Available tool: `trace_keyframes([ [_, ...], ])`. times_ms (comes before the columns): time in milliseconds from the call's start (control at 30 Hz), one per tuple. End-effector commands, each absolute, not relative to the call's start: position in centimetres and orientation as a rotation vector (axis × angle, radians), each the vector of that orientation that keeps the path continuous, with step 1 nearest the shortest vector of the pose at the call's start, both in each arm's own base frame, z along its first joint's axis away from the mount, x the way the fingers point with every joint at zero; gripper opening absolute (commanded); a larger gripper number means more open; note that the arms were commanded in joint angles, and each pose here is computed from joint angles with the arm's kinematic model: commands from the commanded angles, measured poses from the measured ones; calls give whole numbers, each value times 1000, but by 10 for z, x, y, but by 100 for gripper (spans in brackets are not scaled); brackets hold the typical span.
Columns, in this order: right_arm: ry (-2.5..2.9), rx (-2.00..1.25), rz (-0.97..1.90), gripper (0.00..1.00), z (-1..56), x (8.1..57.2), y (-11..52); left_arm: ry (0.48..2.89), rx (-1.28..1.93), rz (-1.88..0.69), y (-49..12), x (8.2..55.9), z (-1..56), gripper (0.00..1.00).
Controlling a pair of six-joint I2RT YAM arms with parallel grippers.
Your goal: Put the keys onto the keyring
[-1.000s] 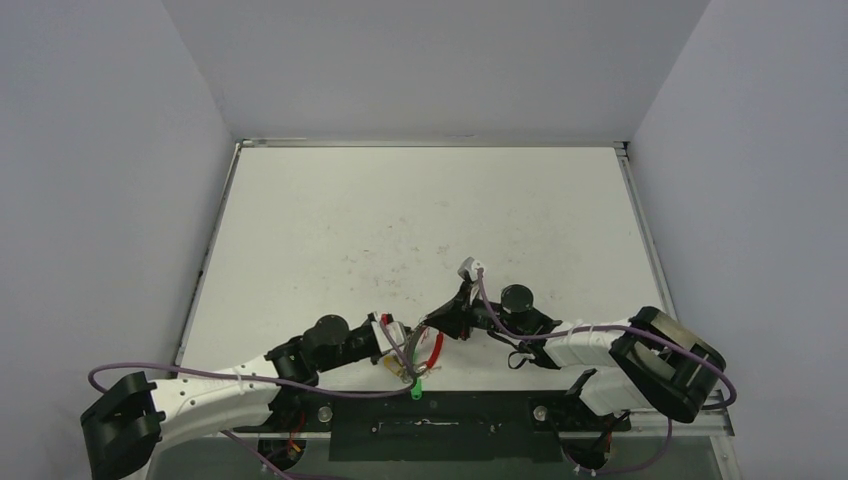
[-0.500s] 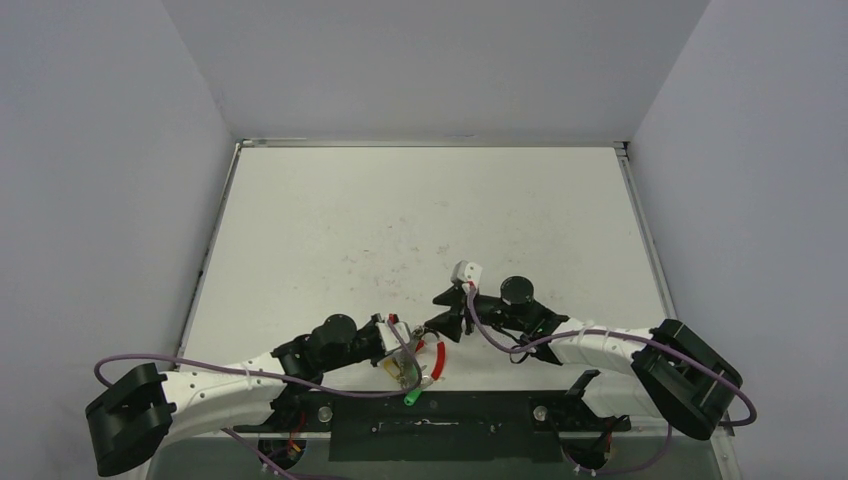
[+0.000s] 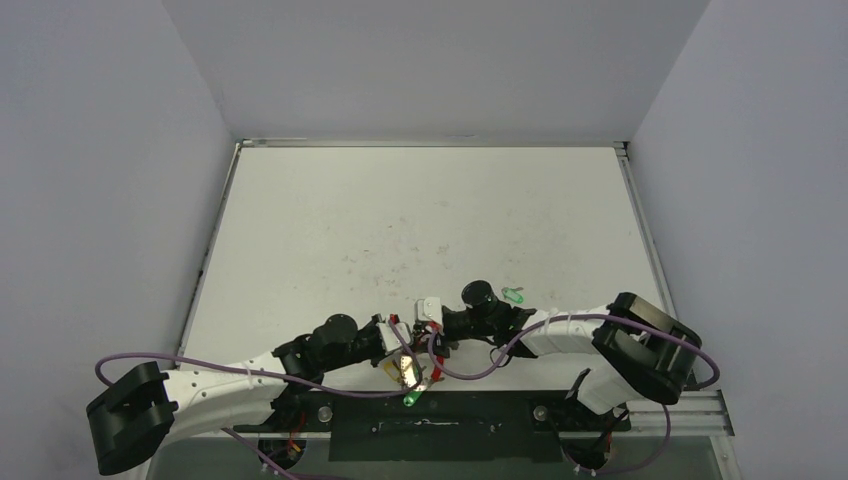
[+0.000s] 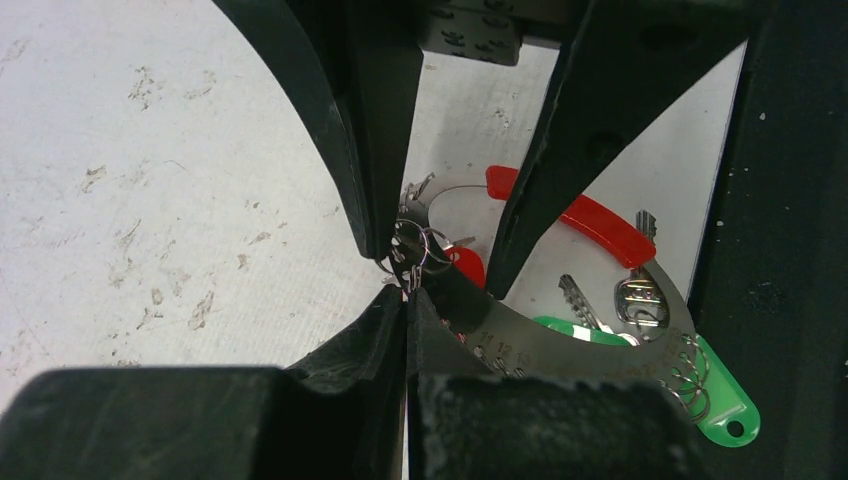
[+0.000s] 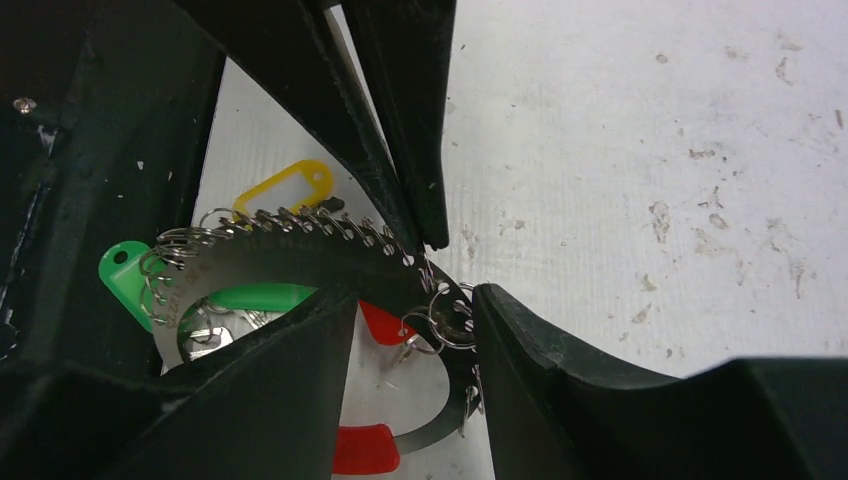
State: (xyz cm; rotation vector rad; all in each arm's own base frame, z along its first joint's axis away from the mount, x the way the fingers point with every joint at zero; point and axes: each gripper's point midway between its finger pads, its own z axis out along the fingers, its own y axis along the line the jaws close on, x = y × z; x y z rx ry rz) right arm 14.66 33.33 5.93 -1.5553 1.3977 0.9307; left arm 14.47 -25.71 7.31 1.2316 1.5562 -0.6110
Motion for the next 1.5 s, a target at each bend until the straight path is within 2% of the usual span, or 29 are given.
trace_keyframes([
  [0,1255,-1595,922,44,75,151,354,1474,1192,-651,-271,148,103,0],
  [133,1274,-1567,896,32,74,157,354,1476,1193,-650,-271,148,102,0],
  [267,1281,-1545,896,26,75,159,355,1475,1193,-654,-271,147,102,0],
  [367,1293,-1532,908,11,74,160,358,1475,1194,-655,-271,147,103,0],
  [467,1300,-1511,921,0,76,161,359,1474,1193,-655,-271,147,103,0],
  [667,1308,-1488,939,0,81,160,356,1465,1177,-640,-267,148,108,0],
  [700,1305,-1485,942,0,83,159,355,1459,1172,-636,-266,148,110,2],
  [733,1305,-1483,946,0,84,158,353,1457,1168,-633,-264,148,111,13],
  [800,1303,-1483,951,0,89,155,351,1443,1159,-636,-262,147,115,27],
  [867,1309,-1489,956,0,93,152,347,1429,1153,-643,-259,145,118,33],
  [967,1298,-1487,954,0,102,149,344,1413,1168,-656,-258,140,117,37],
  [1133,1278,-1482,958,0,117,145,341,1404,1205,-675,-261,135,110,37],
  [1467,1278,-1500,963,0,120,141,341,1384,1201,-685,-273,141,117,19],
])
